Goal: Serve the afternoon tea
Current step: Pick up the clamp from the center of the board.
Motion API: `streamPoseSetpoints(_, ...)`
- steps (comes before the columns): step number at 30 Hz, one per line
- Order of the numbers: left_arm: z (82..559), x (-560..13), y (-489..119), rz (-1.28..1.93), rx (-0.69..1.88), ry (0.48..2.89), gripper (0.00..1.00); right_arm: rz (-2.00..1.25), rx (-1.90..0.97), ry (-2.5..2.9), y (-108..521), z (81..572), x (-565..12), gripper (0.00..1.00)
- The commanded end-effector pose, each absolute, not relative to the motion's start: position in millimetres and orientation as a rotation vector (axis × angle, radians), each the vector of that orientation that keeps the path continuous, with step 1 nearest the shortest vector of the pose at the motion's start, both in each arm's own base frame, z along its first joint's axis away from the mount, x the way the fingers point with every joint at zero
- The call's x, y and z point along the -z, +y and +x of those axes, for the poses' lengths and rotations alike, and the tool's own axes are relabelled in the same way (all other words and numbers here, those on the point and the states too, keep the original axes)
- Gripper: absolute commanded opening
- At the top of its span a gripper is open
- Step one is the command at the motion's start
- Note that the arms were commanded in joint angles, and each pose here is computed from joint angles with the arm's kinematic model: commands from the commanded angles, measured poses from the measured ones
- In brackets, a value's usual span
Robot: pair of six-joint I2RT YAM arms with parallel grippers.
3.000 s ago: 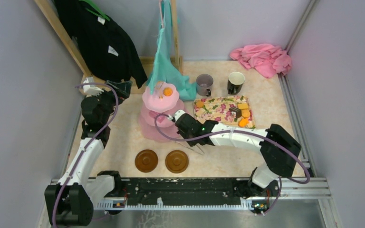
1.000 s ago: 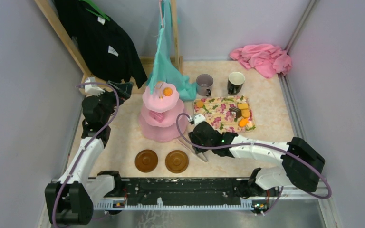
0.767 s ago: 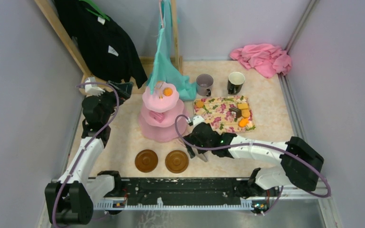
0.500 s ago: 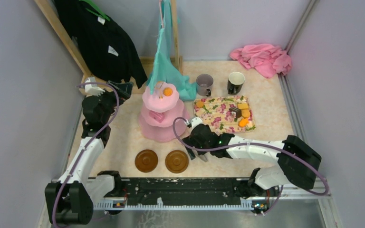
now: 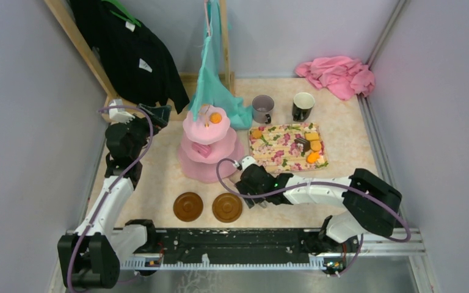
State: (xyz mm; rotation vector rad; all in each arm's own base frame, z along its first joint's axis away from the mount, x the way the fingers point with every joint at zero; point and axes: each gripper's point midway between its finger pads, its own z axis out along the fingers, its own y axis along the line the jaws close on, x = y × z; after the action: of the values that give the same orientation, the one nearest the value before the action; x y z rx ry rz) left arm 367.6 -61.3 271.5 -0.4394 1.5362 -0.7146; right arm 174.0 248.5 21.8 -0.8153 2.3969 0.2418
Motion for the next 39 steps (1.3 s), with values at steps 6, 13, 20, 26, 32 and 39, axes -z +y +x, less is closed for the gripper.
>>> streamPoseSetpoints(6, 370, -276, -59, -0.432, 0.705, 1.512, 0.99, -0.828, -0.206, 2.375, 248, 177, -14, 0.62)
streamPoseSetpoints(13, 369, -277, -58, -0.435, 0.702, 1.509, 0.99, -0.820, -0.210, 2.390, 247, 171, -10, 0.36)
streamPoseSetpoints(20, 369, -278, -59, -0.432, 0.706, 1.508, 0.99, -0.774, -0.225, 2.404, 243, 167, -19, 0.36)
streamPoseSetpoints(26, 368, -280, -59, -0.429, 0.711, 1.502, 0.99, -0.744, -0.187, 2.440, 236, 161, -22, 0.38)
streamPoseSetpoints(32, 366, -283, -60, -0.426, 0.719, 1.495, 0.99, -0.684, -0.213, 2.457, 234, 156, -30, 0.37)
streamPoseSetpoints(39, 364, -287, -61, -0.421, 0.726, 1.485, 0.99, -0.583, -0.250, 2.438, 234, 159, -46, 0.34)
